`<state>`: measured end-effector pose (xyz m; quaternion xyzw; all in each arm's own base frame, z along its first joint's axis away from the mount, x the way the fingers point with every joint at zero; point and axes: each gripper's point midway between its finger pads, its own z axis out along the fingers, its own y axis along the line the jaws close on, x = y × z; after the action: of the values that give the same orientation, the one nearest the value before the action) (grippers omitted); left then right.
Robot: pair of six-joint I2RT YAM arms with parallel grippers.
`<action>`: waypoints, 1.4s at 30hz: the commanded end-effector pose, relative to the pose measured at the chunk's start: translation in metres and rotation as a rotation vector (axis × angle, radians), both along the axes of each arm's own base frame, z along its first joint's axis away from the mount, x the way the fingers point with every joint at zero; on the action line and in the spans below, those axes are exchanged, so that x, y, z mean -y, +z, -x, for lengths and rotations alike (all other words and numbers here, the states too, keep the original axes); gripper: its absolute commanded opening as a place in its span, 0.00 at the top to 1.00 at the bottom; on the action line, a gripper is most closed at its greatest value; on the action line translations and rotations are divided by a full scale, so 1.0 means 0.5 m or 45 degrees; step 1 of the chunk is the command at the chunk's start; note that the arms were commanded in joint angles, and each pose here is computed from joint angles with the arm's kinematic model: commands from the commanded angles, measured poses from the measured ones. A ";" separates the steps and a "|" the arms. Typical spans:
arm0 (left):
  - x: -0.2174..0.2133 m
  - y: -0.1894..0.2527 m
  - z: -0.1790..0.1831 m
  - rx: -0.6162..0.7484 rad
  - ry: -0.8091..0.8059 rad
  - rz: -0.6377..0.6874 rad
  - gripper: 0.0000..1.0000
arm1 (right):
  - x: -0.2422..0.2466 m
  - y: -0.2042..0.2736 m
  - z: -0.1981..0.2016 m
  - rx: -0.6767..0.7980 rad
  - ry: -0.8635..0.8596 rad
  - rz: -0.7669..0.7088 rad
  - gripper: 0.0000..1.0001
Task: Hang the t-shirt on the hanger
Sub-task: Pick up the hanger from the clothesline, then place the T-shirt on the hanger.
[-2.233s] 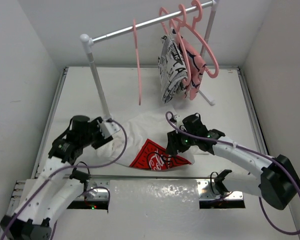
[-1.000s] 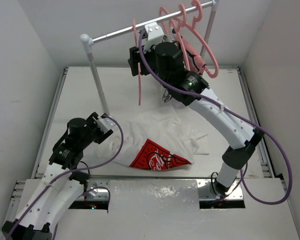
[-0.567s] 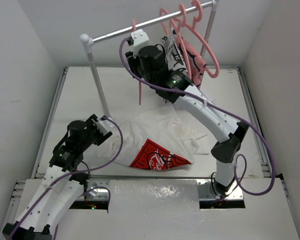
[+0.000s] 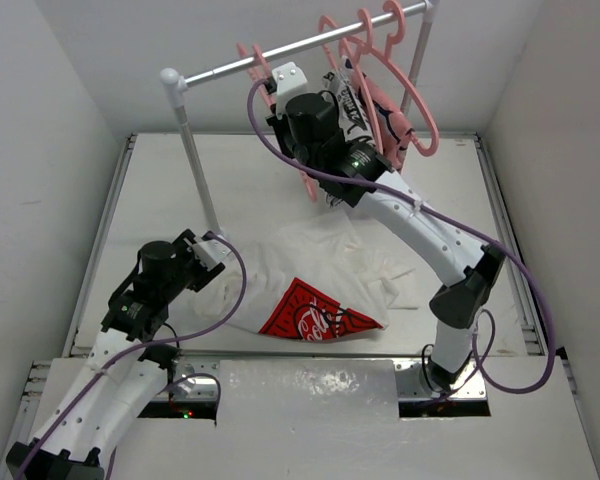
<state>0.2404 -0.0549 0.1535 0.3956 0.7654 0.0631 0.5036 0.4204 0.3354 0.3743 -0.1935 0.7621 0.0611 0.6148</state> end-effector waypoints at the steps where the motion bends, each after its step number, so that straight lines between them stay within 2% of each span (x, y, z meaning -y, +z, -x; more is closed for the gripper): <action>1: -0.001 0.031 -0.017 0.086 0.032 0.039 0.42 | 0.040 0.105 0.019 0.157 -0.032 -0.070 1.00; 7: -0.007 0.039 -0.023 0.099 0.081 0.068 0.42 | 0.041 0.137 0.050 0.215 0.090 -0.041 1.00; 10: -0.021 0.034 -0.030 0.101 0.158 0.077 0.42 | 0.032 0.117 0.060 0.202 0.165 0.006 1.00; 13: -0.014 0.019 -0.028 0.058 0.130 0.068 0.42 | 0.029 0.107 0.070 0.193 0.208 0.026 1.00; 18: -0.004 -0.028 -0.014 -0.129 0.073 0.011 0.44 | 0.020 0.063 0.126 0.096 0.392 0.076 1.00; 19: -0.005 -0.047 -0.001 -0.203 0.065 -0.009 0.45 | 0.005 0.014 0.150 0.039 0.505 0.110 1.00; 22: 0.013 -0.075 0.026 -0.385 -0.024 -0.030 0.47 | 0.017 -0.026 0.210 -0.008 0.636 0.113 1.00; 27: 0.039 -0.111 0.065 -0.566 -0.231 -0.102 0.42 | 0.079 -0.054 0.258 -0.055 0.591 0.101 1.00; 31: 0.032 -0.164 0.074 -0.682 -0.222 -0.139 0.41 | 0.116 -0.137 0.290 -0.171 0.569 0.153 1.00; 35: 0.051 -0.191 0.088 -0.813 -0.231 -0.074 0.40 | 0.153 -0.204 0.323 -0.269 0.565 0.215 1.00; 37: 0.049 -0.197 0.081 -0.809 -0.210 -0.077 0.49 | 0.165 -0.249 0.351 -0.332 0.615 0.245 1.00; 38: 0.047 -0.197 0.075 -0.803 -0.189 -0.078 0.62 | 0.170 -0.265 0.359 -0.356 0.630 0.260 1.00; 42: 0.047 -0.193 0.074 -0.800 -0.192 -0.080 0.83 | 0.166 -0.347 0.431 -0.507 0.818 0.258 1.00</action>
<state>0.1958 -0.0717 0.0489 0.4662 0.8562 -0.0698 0.2116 0.2290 0.2456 0.2098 -0.4419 0.7838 0.1561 0.4074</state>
